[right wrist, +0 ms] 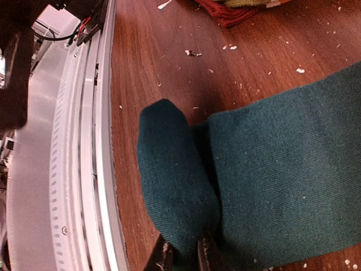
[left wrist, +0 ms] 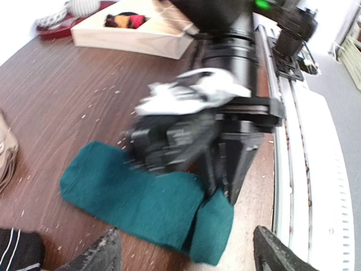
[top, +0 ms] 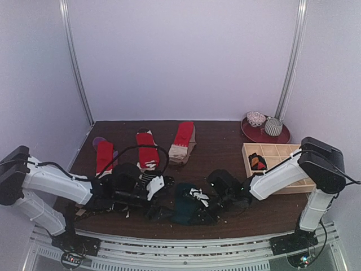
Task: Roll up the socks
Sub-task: Roll the sock at the center of the board.
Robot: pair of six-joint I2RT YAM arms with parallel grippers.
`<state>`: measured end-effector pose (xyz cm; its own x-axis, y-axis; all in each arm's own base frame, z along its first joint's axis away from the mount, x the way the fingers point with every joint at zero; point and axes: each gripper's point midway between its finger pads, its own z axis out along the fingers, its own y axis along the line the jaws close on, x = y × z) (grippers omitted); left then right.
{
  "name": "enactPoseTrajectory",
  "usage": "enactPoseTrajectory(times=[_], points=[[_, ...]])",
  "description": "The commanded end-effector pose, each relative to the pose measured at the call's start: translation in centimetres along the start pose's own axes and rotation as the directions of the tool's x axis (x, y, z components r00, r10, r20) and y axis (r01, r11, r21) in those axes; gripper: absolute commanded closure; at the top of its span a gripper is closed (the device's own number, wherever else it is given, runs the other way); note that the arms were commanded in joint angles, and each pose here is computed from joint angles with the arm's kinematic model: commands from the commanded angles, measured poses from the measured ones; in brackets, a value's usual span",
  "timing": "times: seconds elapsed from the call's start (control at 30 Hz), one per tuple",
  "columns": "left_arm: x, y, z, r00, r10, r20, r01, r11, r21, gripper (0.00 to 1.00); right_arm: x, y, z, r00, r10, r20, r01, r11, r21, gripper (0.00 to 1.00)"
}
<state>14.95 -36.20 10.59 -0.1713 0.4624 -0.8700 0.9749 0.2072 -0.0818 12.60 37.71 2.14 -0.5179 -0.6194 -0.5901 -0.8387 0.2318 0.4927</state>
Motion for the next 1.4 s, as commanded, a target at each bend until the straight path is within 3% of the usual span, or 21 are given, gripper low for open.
enactPoseTrajectory(times=[0.0, 0.17, 0.5, 0.63, 0.7, 0.77, 0.87, 0.9, 1.03, 1.13, 1.23, 1.37], points=[[0.0, -0.8, 1.7, 0.994, 0.098, 0.051, -0.099, 0.995, 0.026, 0.24, 7.3, -1.3, 0.2, 0.911, 0.323, -0.255, -0.328, 0.944, 0.023, 0.90], [2.3, -1.7, 3.6, 0.996, 0.090, -0.005, -0.090, 0.994, 0.067, 0.27, 7.0, -2.0, 0.1, 0.894, 0.371, -0.253, -0.377, 0.926, 0.025, 0.90], [3.9, -2.6, 4.8, 0.997, 0.067, -0.044, -0.061, 0.989, 0.132, 0.54, 8.1, -2.8, 0.1, 0.875, 0.399, -0.273, -0.403, 0.914, 0.045, 0.90], [4.5, -2.7, 5.6, 0.997, 0.053, -0.062, -0.043, 0.988, 0.148, 0.69, 8.0, -2.6, 0.2, 0.873, 0.406, -0.271, -0.414, 0.910, 0.030, 0.90], [5.2, -2.7, 6.1, 0.996, 0.041, -0.083, -0.028, 0.987, 0.158, 0.81, 7.9, -2.6, 0.2, 0.873, 0.406, -0.270, -0.415, 0.910, 0.028, 0.89], [5.8, -2.7, 6.4, 0.995, 0.023, -0.102, -0.007, 0.987, 0.158, 1.00, 7.8, -2.5, 0.1, 0.875, 0.404, -0.267, -0.413, 0.910, 0.024, 0.89], [5.9, -2.6, 6.5, 0.993, -0.023, -0.115, 0.040, 0.987, 0.153, 1.00, 6.5, -2.4, -0.4, 0.900, 0.373, -0.226, -0.378, 0.926, 0.022, 0.88], [5.9, -2.5, 6.4, 0.991, -0.050, -0.125, 0.068, 0.987, 0.145, 1.00, 5.8, -2.4, -0.8, 0.914, 0.353, -0.199, -0.355, 0.935, 0.031, 0.83], [8.2, -2.0, 6.4, 0.945, -0.189, -0.268, 0.222, 0.970, 0.099, 1.00, 1.7, -2.5, -3.5, 0.977, 0.214, -0.019, -0.211, 0.972, 0.100, 0.73], [10.7, -2.0, 6.1, 0.883, -0.300, -0.360, 0.349, 0.934, 0.077, 1.00, -1.8, -1.9, -6.3, 0.988, 0.011, 0.155, -0.042, 0.979, 0.199, 0.67], [13.2, -2.0, 5.5, 0.813, -0.399, -0.423, 0.457, 0.888, 0.040, 1.00, -2.8, 0.0, -7.8, 0.942, -0.279, 0.187, 0.202, 0.916, 0.347, 0.63], [15.6, -2.4, 4.6, 0.738, -0.483, -0.471, 0.559, 0.829, 0.027, 1.00, -2.4, 2.2, -8.1, 0.811, -0.563, 0.162, 0.443, 0.770, 0.459, 0.59]])
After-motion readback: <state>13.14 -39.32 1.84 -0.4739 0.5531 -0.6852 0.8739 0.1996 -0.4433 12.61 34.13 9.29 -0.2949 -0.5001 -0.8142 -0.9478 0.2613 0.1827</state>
